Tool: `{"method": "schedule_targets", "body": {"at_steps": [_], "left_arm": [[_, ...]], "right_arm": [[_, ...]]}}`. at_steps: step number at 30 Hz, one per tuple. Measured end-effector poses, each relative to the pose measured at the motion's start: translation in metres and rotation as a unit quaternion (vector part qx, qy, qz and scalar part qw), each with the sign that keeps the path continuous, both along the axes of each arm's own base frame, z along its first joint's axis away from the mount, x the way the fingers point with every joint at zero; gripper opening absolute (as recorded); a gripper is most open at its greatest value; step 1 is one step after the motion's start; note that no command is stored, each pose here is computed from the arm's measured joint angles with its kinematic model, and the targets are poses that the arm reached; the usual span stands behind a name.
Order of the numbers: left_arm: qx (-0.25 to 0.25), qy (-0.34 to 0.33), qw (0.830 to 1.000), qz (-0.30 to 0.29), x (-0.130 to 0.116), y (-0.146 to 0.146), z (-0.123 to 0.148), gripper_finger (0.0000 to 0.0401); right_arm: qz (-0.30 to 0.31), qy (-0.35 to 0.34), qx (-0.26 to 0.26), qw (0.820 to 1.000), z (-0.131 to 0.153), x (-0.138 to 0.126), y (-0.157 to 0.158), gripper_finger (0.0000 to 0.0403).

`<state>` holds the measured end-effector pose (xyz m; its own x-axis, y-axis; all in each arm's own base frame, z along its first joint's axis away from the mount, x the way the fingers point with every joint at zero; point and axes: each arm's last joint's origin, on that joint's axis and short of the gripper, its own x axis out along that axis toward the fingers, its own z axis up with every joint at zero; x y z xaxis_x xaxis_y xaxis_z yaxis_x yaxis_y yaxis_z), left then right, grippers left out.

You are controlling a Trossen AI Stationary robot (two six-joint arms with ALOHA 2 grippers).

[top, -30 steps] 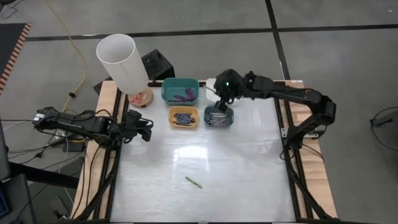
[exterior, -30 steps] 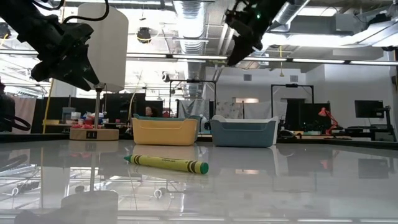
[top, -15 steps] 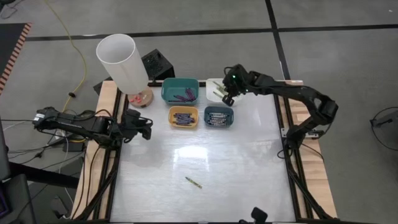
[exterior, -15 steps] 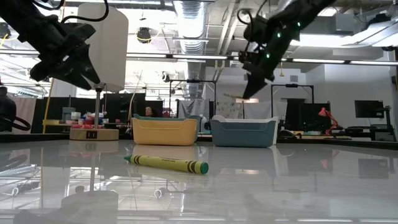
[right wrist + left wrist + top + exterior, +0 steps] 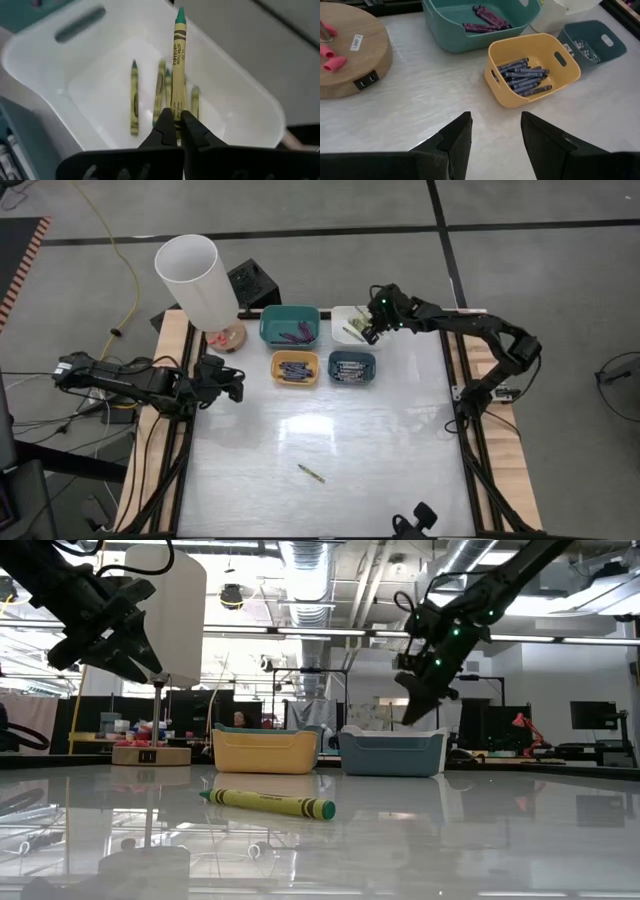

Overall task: Sort crayons
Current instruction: Put the green crayon into the white bin

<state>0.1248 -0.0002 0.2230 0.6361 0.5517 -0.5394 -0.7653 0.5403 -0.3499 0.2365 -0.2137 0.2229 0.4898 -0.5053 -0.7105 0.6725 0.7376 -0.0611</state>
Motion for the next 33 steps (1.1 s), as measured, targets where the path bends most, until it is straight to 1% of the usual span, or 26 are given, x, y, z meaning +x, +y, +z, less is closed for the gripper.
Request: {"method": "schedule_targets", "body": {"at_steps": [7,10,13,18,22,24,27,33], "left_arm": [[-0.005,-0.005,1.0,0.005,0.0,0.0,0.0,0.016],[-0.008,-0.006,1.0,0.006,0.0,0.0,0.0,0.016],[-0.009,-0.006,1.0,0.006,0.0,0.0,0.0,0.016],[-0.009,-0.006,1.0,0.006,0.0,0.0,0.0,0.016],[-0.01,-0.004,1.0,0.002,0.0,0.0,0.0,0.016],[-0.018,-0.003,1.0,-0.007,0.0,-0.001,0.0,0.016],[-0.026,0.006,0.999,-0.029,0.001,-0.002,-0.001,0.016],[-0.025,0.008,0.999,-0.033,0.001,-0.002,-0.001,0.016]], "right_arm": [[-0.003,0.032,0.033,0.999,-0.026,0.007,-0.005,0.0001],[-0.022,0.035,0.042,0.998,-0.032,0.008,-0.006,0.0008],[-0.03,0.035,0.045,0.998,-0.033,0.008,-0.006,0.0028],[-0.029,0.035,0.043,0.998,-0.032,0.008,-0.006,0.007],[-0.026,0.036,0.046,0.998,-0.03,0.01,-0.004,0.0095],[-0.02,0.032,0.04,0.998,-0.023,0.015,-0.005,0.0104],[-0.001,0.015,0.014,1.0,-0.002,0.025,-0.005,0.011],[0.033,-0.023,-0.038,0.998,0.061,0.048,-0.007,0.0111]]}}
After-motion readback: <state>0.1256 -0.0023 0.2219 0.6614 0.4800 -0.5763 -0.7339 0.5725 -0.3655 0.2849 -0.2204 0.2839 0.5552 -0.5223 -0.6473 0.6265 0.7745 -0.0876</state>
